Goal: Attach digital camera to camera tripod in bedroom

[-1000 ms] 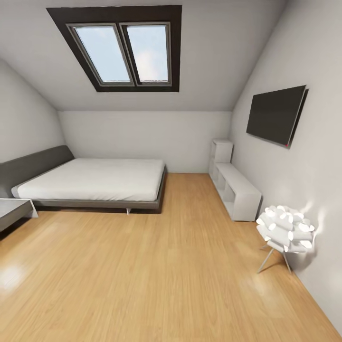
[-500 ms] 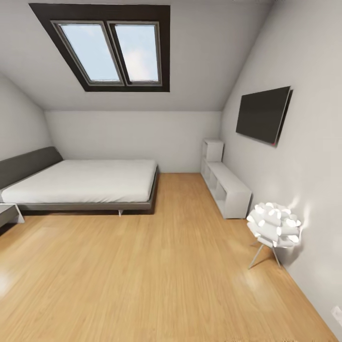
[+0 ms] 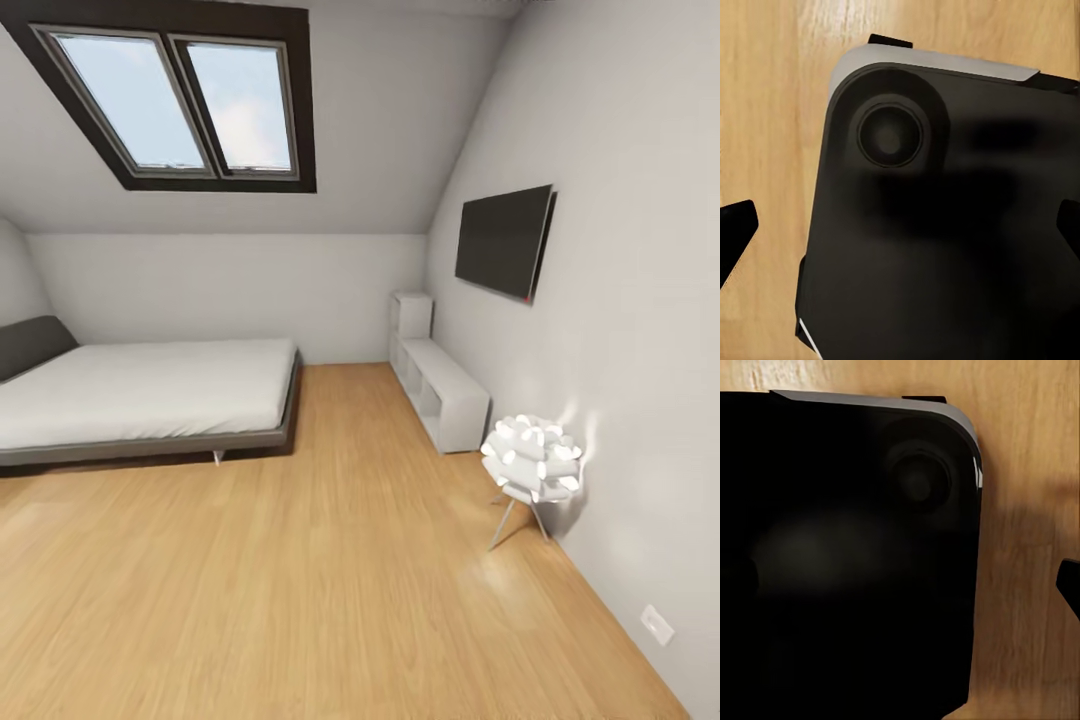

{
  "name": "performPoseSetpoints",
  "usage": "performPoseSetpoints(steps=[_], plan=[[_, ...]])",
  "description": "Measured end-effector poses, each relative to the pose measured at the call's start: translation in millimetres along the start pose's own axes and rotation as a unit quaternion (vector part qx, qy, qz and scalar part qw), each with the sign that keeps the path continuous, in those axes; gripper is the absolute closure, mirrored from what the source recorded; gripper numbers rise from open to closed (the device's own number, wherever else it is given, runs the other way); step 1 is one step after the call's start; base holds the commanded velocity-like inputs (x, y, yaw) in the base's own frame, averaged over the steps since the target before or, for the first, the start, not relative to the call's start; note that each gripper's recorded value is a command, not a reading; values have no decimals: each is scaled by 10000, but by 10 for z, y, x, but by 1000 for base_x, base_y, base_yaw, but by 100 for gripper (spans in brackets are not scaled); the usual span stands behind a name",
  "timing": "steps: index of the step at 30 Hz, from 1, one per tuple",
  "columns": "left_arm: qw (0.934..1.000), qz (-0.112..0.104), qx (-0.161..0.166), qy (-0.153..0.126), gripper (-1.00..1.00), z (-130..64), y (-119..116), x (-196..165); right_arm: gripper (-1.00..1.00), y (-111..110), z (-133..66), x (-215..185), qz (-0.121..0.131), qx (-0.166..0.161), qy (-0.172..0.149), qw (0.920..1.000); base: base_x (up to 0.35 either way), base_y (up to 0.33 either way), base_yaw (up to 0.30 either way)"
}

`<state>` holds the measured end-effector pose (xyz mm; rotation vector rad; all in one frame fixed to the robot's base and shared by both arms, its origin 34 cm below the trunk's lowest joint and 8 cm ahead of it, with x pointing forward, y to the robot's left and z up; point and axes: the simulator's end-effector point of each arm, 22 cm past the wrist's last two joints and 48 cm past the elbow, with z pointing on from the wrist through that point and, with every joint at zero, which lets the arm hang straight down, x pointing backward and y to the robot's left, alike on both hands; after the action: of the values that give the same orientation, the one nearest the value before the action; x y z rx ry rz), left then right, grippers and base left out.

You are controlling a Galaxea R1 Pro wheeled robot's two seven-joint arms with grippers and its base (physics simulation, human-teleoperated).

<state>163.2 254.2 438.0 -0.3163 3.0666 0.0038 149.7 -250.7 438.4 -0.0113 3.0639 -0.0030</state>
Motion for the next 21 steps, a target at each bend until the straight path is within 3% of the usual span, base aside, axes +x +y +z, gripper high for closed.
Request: performPoseSetpoints(steps=[21], plan=[[10000, -2, 4, 1, -100, 0, -6, 1, -100, 1, 0, -1, -12, -1, -3, 10000, 0, 0, -243]])
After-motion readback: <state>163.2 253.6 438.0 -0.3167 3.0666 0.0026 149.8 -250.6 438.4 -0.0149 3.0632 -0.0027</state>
